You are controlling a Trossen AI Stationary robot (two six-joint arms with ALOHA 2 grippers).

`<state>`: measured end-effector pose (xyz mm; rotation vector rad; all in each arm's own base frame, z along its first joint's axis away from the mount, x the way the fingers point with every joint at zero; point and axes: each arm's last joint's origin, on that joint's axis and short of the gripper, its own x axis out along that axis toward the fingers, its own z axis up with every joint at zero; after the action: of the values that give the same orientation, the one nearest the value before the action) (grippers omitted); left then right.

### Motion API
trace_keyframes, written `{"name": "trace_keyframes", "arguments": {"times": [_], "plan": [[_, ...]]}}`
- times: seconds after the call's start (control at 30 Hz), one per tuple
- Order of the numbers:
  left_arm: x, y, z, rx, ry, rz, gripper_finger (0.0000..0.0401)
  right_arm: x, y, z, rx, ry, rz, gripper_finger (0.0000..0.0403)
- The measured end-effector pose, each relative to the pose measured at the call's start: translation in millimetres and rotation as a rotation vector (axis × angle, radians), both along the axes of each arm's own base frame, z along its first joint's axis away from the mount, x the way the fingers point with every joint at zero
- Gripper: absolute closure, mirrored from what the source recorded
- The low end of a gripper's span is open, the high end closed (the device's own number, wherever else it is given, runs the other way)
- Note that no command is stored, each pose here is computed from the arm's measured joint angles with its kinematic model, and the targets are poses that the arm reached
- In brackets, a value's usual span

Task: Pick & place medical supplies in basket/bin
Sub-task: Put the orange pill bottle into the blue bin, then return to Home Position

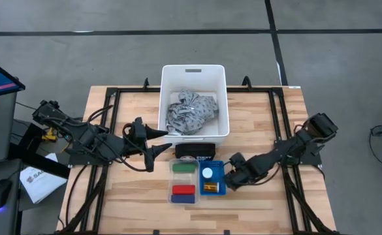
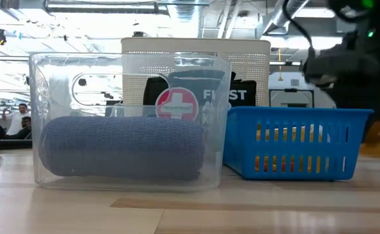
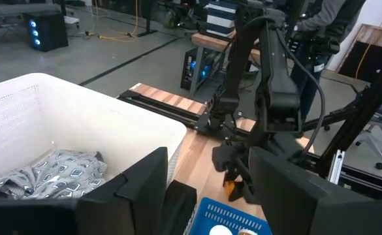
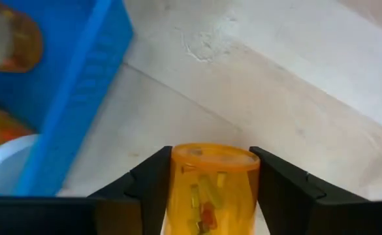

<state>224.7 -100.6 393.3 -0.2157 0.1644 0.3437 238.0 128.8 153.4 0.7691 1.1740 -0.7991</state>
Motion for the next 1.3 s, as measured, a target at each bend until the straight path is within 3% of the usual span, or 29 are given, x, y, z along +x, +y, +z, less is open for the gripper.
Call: {"name": "trace_keyframes", "arguments": {"times": [0.17,0.33,0.6,0.87,1.03,1.3], "plan": [[0,0,0,0.000,0.000,0.000,0.0197,-10,3,24,0.017,-0.111,-0.054,0.0227],[0,0,0,0.000,0.000,0.000,0.0197,-18,7,50,0.037,-0.316,-0.158,0.0228],[0,0,0,0.000,0.000,0.000,0.0197,3,4,63,0.094,-0.527,-0.202,0.0220],[-1,-2,0,0.000,0.000,-0.010,0.0197,30,-5,50,0.098,-0.580,-0.209,0.0208],[-3,-5,-1,0.005,0.008,-0.023,0.0197,29,-6,48,0.090,-0.554,-0.216,0.0172],[-5,-6,-5,0.031,0.057,-0.031,0.0197,27,-4,51,0.091,-0.551,-0.216,0.0164]]}}
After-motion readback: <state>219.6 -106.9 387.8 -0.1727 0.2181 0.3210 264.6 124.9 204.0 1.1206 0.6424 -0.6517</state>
